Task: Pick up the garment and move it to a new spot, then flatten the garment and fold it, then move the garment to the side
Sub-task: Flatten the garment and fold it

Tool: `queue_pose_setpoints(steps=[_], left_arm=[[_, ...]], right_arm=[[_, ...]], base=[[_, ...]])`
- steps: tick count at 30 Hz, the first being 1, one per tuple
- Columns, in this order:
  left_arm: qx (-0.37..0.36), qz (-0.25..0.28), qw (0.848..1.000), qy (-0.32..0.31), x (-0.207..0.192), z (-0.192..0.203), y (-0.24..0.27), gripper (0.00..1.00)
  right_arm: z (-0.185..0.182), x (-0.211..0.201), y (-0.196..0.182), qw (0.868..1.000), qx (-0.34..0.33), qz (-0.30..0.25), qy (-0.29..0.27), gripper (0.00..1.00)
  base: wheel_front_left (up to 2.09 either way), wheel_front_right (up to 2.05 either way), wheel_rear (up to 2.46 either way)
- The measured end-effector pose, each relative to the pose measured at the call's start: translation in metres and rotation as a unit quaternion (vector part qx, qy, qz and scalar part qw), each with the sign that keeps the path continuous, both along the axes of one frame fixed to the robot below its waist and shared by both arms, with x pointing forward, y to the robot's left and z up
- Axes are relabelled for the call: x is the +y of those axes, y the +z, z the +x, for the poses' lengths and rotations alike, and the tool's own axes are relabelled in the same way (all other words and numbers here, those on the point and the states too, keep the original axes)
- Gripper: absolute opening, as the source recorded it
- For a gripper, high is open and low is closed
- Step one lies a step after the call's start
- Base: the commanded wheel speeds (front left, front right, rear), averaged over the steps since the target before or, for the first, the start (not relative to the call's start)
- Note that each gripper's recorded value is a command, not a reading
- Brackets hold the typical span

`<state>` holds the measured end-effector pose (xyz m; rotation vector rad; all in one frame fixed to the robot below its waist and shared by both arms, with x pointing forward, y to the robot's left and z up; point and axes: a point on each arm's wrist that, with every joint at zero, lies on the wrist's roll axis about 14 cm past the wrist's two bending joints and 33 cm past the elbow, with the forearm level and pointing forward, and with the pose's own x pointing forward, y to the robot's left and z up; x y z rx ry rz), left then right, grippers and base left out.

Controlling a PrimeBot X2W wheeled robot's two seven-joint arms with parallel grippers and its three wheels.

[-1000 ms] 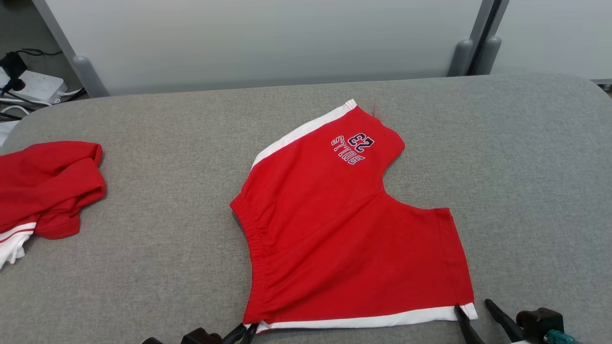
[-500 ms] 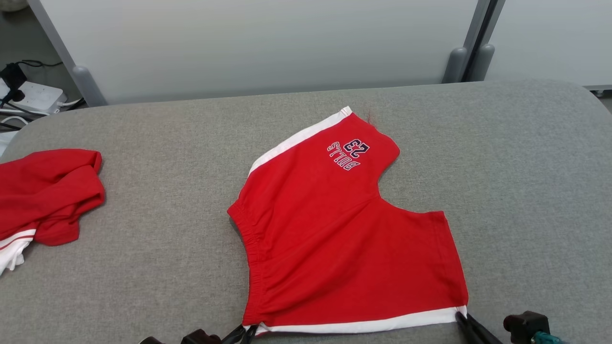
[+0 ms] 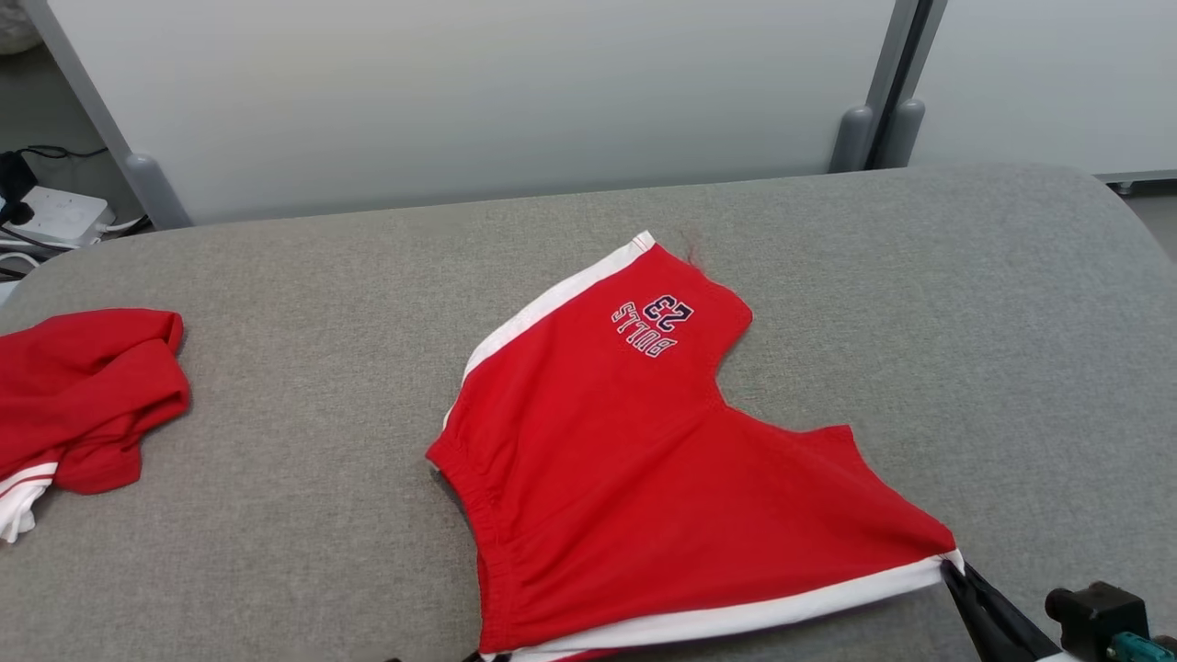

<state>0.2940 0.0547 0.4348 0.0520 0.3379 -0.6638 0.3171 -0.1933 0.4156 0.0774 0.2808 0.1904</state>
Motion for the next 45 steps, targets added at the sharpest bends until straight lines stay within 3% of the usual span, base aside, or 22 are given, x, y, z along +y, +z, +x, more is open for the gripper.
queue_pose_setpoints(steps=[7, 13, 16, 22, 30, 45], left_arm=[[0.015, -0.003, 1.000, -0.021, -0.012, -0.019, 0.022, 0.00], [0.053, -0.060, 0.997, -0.021, -0.021, -0.027, 0.031, 0.00], [0.063, -0.091, 0.994, -0.015, -0.022, -0.024, 0.032, 0.00], [0.058, -0.142, 0.988, 0.014, -0.020, 0.006, 0.036, 0.00], [0.056, -0.171, 0.982, 0.060, -0.005, 0.055, 0.027, 0.00], [0.020, -0.122, 0.986, 0.113, 0.028, 0.110, 0.001, 0.00]], right_arm=[[-0.022, -0.015, 0.013, 0.999, 0.024, -0.015, -0.015, 0.00], [-0.018, -0.025, 0.023, 0.999, 0.023, -0.028, -0.032, 0.00], [0.001, -0.016, 0.028, 0.999, 0.014, -0.001, -0.040, 0.00], [0.053, -0.009, 0.034, 0.999, 0.005, -0.006, -0.031, 0.00], [0.139, 0.036, 0.047, 0.999, -0.007, -0.028, 0.036, 0.00], [0.221, 0.095, 0.035, 0.992, 0.024, -0.060, 0.111, 0.00]], base=[[0.00, 0.00, 0.00], [0.00, 0.00, 0.00], [0.00, 0.00, 0.00], [0.00, 0.00, 0.00], [0.00, 0.00, 0.00], [0.00, 0.00, 0.00]])
